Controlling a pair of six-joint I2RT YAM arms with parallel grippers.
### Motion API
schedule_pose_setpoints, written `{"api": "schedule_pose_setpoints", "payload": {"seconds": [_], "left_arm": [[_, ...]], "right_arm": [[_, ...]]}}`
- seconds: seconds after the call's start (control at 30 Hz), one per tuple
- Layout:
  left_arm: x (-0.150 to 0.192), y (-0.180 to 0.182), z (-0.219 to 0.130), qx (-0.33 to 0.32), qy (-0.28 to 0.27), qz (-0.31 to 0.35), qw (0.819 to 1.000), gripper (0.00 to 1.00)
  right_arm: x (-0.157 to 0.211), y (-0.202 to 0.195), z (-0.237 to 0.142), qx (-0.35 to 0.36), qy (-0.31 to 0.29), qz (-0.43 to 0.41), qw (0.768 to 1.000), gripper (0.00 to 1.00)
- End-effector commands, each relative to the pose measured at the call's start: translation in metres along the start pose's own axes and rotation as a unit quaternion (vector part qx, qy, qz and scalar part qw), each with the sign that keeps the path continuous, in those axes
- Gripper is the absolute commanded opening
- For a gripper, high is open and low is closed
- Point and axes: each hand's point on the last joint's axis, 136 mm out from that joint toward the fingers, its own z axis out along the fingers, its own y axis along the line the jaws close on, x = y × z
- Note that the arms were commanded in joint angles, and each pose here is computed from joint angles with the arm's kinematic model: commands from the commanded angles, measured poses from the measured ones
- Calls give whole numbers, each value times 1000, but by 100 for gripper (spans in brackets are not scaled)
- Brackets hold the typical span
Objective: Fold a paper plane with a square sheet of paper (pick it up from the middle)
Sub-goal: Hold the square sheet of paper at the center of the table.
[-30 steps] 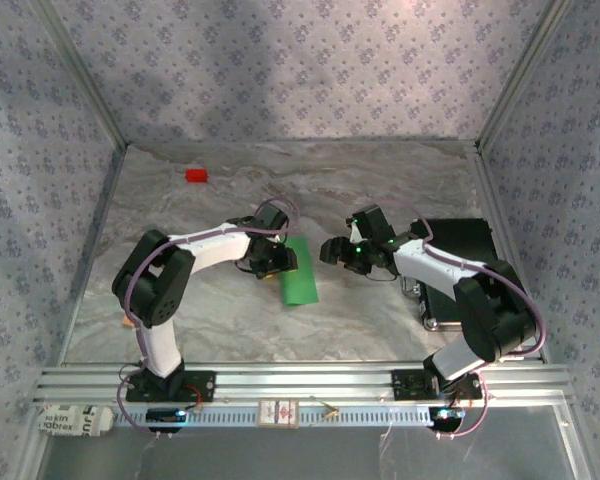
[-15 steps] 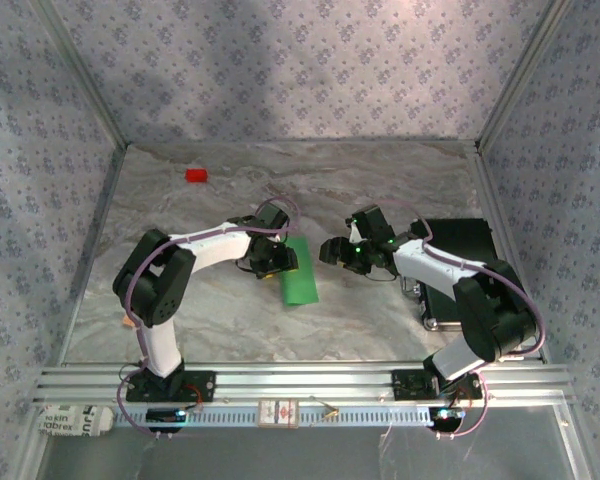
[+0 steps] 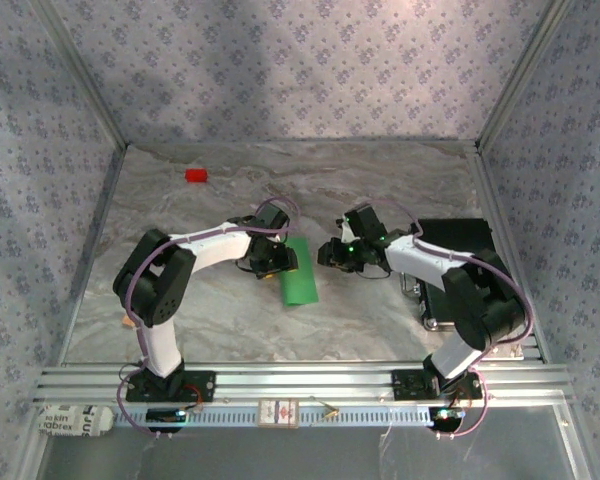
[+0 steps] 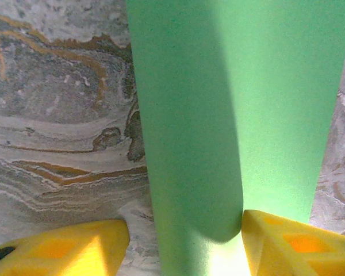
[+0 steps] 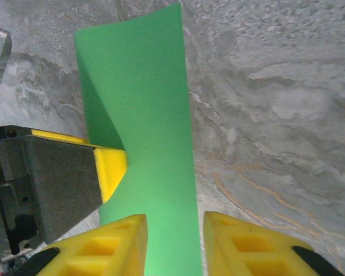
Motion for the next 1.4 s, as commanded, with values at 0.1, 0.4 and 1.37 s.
{"api": "schedule_pose_setpoints", "payload": {"seconds": [0.1, 0.4, 1.37], "left_arm": [[28, 45, 52, -70, 48, 4, 996, 59], [31, 44, 55, -71, 50, 5, 996, 59], [11, -1, 19, -6, 13, 15, 1000, 62]], "right_arm": [[0, 20, 14, -37, 24, -15, 999, 17], [7, 27, 38, -55, 54, -10, 997, 0], [45, -39, 67, 72, 106, -25, 991, 0]]}}
